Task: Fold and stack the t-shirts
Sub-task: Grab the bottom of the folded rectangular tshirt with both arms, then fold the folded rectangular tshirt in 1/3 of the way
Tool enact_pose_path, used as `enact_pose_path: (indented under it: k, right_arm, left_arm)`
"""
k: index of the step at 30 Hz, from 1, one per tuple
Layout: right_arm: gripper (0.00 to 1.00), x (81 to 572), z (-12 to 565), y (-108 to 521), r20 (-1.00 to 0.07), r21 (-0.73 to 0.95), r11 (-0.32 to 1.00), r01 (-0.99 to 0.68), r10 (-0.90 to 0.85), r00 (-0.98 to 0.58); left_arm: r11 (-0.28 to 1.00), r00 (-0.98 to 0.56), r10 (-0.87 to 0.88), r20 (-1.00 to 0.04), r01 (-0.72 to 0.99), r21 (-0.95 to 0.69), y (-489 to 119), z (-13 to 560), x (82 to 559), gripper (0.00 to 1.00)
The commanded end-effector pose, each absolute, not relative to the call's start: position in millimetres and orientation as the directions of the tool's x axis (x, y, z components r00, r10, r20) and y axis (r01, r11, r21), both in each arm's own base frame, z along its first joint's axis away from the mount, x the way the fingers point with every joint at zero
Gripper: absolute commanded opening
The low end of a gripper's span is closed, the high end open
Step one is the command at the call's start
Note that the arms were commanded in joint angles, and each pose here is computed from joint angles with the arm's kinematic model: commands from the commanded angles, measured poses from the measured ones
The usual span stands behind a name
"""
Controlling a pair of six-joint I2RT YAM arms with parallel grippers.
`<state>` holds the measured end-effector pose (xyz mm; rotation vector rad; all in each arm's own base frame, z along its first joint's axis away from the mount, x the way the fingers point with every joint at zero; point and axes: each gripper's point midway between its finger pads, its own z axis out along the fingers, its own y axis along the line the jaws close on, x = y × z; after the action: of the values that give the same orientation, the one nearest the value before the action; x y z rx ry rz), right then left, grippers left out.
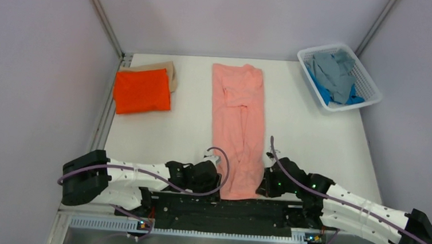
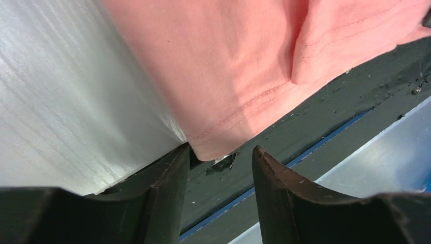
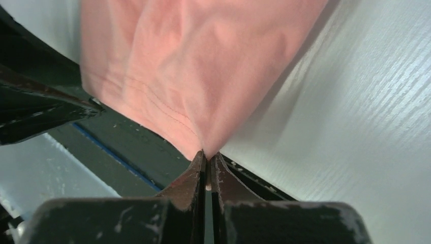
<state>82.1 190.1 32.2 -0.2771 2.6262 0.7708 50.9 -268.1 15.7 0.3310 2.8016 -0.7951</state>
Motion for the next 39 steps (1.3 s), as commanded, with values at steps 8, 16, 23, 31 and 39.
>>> enact_pose_path:
  k: [8, 16, 23, 31, 39]
  right_arm:
    - [0.00, 67.9, 45.1, 200.8, -0.372, 0.589, 0.765, -0.262, -0.031, -0.928]
    - [0.00, 69.2, 49.9, 205.1, -0.384, 0.588, 0.756, -0.288, -0.052, -0.922]
    - [0.00, 95.2, 79.8, 208.1, -0.506, 0.537, 0.771, -0.343, -0.031, -0.862]
    - [0.00, 187.1, 119.6, 190.5, -0.719, 0.391, 0.896, -0.209, 0.155, -0.678]
    - [0.00, 286.4, 164.7, 202.1, -0.801, 0.433, 0.877, -0.208, 0.269, -0.534]
  left_arm:
    - [0.825, -0.914, 0.080, -0.398, 0.285, -0.489, -300.6, 36.7, 87.8, 0.47]
    - [0.849, -0.900, 0.108, -0.421, 0.304, -0.431, -301.9, 41.2, 95.9, 0.00]
    - [0.817, -0.852, 0.119, -0.510, 0.376, -0.437, -305.2, 74.5, 106.4, 0.00]
    - [0.871, -0.764, -0.021, -0.644, 0.302, -0.387, -301.1, 104.9, 190.2, 0.00]
    - [0.919, -0.700, -0.134, -0.701, 0.176, -0.352, -287.7, 125.7, 288.3, 0.00]
